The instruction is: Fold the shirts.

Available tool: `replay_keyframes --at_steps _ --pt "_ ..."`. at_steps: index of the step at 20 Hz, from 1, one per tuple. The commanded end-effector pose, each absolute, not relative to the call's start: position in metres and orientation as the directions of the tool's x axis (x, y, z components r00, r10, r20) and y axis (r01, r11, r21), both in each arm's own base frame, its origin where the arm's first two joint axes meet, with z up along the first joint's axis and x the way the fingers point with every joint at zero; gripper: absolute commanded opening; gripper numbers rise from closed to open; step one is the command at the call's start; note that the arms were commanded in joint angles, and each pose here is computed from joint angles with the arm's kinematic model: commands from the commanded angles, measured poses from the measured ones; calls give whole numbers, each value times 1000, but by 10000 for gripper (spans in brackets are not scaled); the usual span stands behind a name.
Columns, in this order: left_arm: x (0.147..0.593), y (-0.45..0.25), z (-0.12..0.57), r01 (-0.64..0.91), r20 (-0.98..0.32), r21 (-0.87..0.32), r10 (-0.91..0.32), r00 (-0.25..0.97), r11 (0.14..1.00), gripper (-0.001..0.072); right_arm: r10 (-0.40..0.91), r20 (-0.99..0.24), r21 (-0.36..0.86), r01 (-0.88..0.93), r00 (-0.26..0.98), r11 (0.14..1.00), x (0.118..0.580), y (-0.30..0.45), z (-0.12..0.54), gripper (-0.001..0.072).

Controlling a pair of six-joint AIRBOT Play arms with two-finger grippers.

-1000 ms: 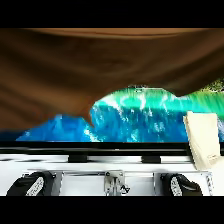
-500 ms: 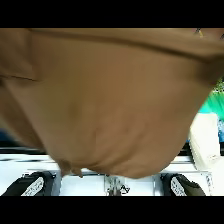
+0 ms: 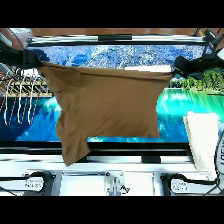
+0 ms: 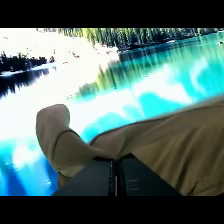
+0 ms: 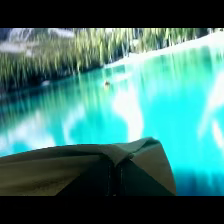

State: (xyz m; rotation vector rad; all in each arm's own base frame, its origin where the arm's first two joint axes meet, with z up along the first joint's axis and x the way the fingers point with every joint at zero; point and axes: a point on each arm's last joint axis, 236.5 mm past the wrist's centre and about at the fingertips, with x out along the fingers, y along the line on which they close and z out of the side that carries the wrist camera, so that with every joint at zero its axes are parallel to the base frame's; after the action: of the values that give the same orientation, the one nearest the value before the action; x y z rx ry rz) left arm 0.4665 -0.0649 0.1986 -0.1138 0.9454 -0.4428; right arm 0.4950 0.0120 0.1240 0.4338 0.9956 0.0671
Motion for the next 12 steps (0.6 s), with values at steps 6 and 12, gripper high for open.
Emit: replay_keyframes --at_steps 6,12 --pt "540 -109 103 260 -681 -541 -598 423 800 30 195 -733 475 284 652 833 568 4 69 71" --pt "523 -112 76 165 -725 -599 -618 305 784 554 352 -792 509 221 500 832 533 33 54 546"
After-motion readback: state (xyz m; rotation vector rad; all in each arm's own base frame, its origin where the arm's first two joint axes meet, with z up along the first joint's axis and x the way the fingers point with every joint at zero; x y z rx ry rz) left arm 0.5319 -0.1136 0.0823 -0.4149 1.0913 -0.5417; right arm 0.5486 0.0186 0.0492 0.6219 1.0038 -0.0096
